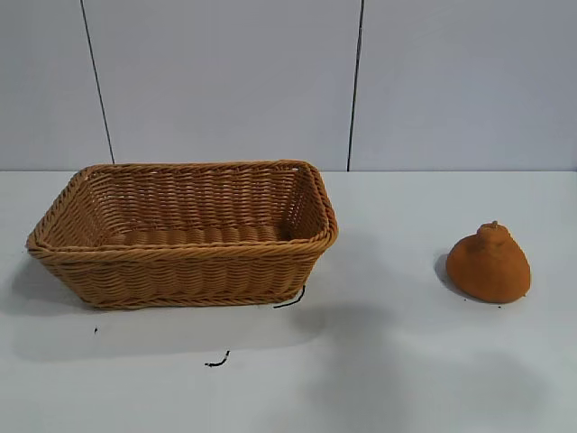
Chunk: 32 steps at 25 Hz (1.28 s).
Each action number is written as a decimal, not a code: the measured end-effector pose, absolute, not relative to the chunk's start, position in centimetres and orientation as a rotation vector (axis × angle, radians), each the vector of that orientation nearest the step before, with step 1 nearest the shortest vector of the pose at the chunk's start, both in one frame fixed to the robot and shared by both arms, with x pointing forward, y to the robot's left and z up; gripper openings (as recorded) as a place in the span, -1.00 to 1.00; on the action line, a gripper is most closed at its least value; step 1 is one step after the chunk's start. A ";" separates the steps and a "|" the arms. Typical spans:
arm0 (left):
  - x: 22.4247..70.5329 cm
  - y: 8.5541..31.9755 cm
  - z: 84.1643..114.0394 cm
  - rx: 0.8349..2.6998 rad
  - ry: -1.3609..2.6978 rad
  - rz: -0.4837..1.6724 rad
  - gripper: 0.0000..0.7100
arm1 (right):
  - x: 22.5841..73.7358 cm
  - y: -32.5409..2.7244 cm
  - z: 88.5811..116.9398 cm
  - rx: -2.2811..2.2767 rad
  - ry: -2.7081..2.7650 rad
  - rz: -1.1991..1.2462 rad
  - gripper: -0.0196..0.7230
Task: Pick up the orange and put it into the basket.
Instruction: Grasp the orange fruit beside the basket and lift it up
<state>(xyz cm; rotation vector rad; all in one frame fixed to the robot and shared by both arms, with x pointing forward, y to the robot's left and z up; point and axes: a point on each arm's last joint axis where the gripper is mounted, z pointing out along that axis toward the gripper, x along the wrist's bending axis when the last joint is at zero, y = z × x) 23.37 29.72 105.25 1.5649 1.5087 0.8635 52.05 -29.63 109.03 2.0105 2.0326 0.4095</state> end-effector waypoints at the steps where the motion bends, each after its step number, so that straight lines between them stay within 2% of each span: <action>1: 23.4 29.7 105.2 1.565 1.509 0.864 0.80 | 53.3 -29.6 108.6 2.020 2.042 0.401 0.76; 6: 23.4 29.7 105.2 1.565 1.509 0.864 0.80 | 57.7 -28.9 105.8 2.058 2.121 0.382 0.76; 11: 23.4 29.7 105.2 1.565 1.509 0.864 0.80 | 60.0 -27.2 101.5 2.060 2.216 0.305 0.76; 21: 23.4 29.7 105.2 1.565 1.509 0.864 0.80 | 63.2 -27.0 92.5 2.134 2.222 0.192 0.76; 25: 23.4 29.7 105.2 1.565 1.509 0.864 0.80 | 63.6 -27.0 89.7 2.155 2.237 0.154 0.76; 27: 23.4 29.7 105.2 1.565 1.509 0.864 0.80 | 63.6 -27.0 89.2 2.162 2.243 0.139 0.74; 29: 23.4 29.7 105.2 1.565 1.509 0.864 0.80 | 63.7 -27.0 89.2 2.159 2.240 0.146 0.55; 31: 23.4 29.7 105.2 1.565 1.509 0.864 0.80 | 63.8 -27.0 89.2 2.154 2.235 0.155 0.15; 32: 23.4 29.7 105.2 1.565 1.509 0.864 0.80 | 63.8 -27.0 89.3 2.152 2.234 0.157 -0.12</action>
